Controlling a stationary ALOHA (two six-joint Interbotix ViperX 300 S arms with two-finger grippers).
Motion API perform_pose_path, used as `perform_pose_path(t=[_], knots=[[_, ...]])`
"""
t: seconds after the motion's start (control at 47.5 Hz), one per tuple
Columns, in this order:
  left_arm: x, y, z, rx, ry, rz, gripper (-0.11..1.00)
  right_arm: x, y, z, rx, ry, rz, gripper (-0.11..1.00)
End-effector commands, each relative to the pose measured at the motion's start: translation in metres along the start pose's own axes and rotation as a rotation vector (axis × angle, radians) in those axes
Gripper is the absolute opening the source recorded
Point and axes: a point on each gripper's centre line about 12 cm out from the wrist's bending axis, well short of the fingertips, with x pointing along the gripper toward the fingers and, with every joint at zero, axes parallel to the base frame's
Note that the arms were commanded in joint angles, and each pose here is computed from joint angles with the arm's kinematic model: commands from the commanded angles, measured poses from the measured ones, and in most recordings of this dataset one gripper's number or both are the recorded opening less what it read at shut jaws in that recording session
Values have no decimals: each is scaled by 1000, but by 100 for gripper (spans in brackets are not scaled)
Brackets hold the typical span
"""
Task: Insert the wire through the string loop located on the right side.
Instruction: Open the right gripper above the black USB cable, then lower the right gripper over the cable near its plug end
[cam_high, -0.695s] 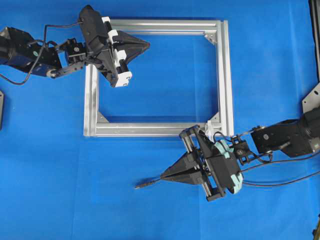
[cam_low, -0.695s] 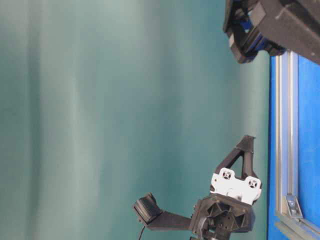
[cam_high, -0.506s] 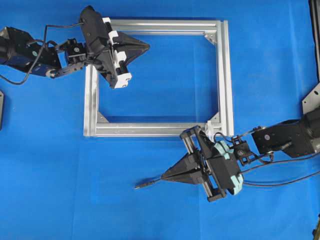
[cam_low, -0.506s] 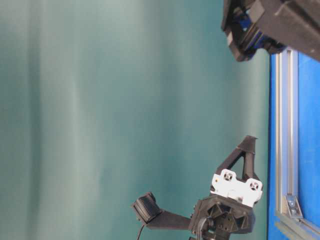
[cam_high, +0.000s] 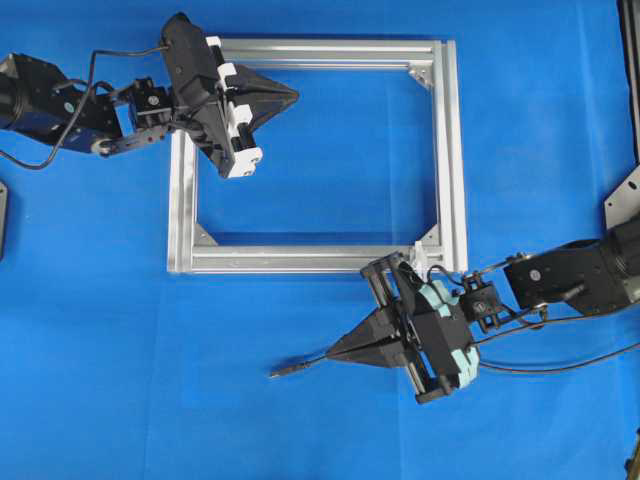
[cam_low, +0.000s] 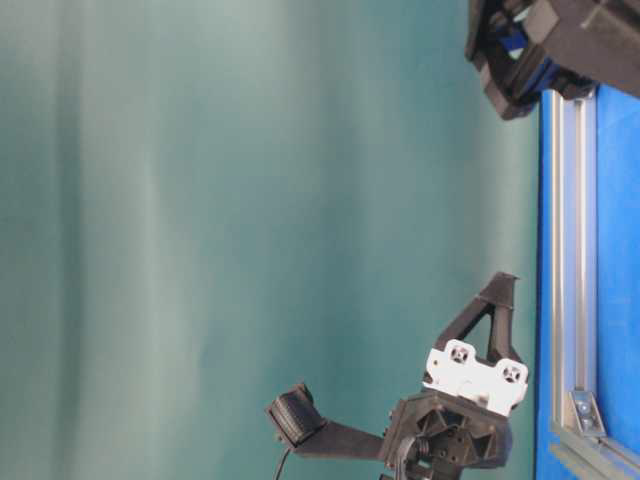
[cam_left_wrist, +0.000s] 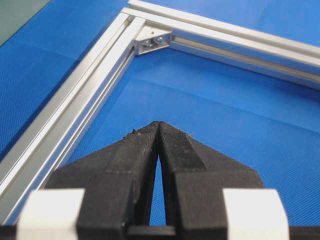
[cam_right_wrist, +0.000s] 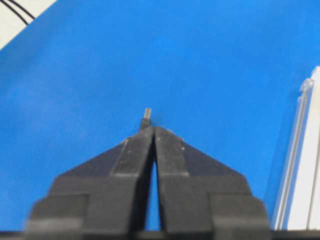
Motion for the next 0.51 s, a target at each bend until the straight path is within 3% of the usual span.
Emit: perform_pose_path(t=[0.0,0.105,0.295,0.337,0.421,0.485], knots=[[-2,-2,15,2,-44,-6,0,-1,0,18,4,-54,-1,8],[-2,-2,15,2,-44,-6,0,0,0,18,16,-54,-3,32],[-2,-2,15,2,-44,-6,0,0,-1,17,28,-51,-9,87],[-2,-2,14,2,-43,-6,0,0,-1,17,30,-51,-10,91],[-2,-2,14,2,-43,-6,0,1,-2,15,38,-44,-16,84],[-2,-2,15,3,-44,-7,0,3,-2,13,43,-38,-20,85]])
